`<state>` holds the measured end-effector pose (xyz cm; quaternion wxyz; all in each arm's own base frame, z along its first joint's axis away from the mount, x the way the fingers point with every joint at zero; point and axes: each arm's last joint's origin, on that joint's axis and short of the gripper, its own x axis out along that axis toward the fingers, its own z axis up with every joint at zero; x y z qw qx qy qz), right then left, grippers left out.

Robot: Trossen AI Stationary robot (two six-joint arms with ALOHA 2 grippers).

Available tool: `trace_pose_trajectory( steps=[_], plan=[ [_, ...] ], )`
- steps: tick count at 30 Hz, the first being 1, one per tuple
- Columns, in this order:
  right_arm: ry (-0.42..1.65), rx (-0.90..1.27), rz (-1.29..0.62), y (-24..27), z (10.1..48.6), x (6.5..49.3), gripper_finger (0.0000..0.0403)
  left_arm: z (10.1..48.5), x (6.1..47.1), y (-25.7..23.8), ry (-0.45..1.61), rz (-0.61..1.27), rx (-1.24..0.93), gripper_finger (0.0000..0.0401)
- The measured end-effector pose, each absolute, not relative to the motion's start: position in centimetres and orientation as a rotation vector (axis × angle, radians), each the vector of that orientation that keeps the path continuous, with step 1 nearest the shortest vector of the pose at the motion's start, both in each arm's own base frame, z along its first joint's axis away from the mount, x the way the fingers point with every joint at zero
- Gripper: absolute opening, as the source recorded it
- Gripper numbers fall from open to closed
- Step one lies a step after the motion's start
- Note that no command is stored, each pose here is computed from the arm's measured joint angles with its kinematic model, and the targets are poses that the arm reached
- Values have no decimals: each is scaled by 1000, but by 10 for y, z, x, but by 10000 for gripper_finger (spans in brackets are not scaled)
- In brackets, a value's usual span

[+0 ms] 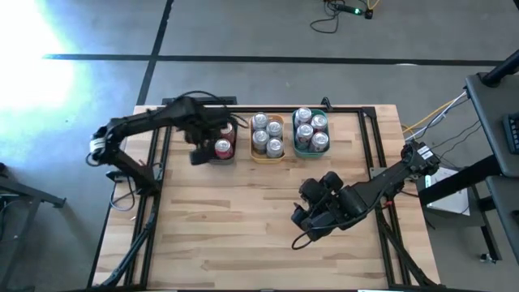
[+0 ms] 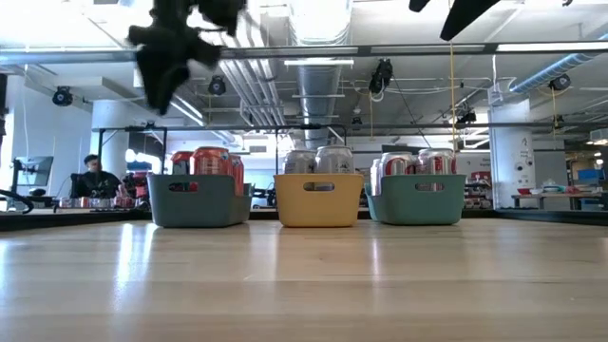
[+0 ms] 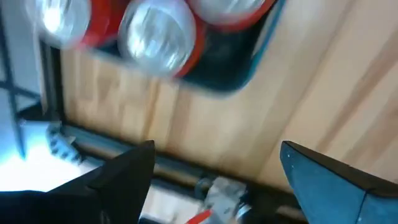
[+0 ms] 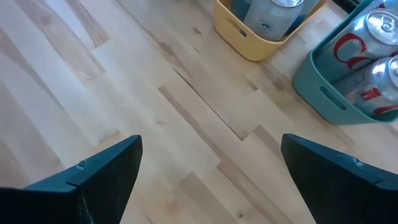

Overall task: Sort soda cans
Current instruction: Return to Home Position

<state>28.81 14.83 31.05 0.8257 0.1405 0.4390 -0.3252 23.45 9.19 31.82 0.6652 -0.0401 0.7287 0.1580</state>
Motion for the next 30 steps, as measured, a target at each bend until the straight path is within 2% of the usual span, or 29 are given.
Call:
trace_pose_trajectory(
  steps=[5,15,19,30],
  plan=[
    [929,302,-689,149,311,289,380,293,203,96,1739,352,-26,305],
    [929,304,-691,147,311,290,380,221,203,107,1758,372,1,266],
    [939,323,-689,147,310,290,380,216,208,110,1681,402,17,258],
    [941,324,-687,147,310,290,380,220,213,111,1637,373,5,256]
  ],
)
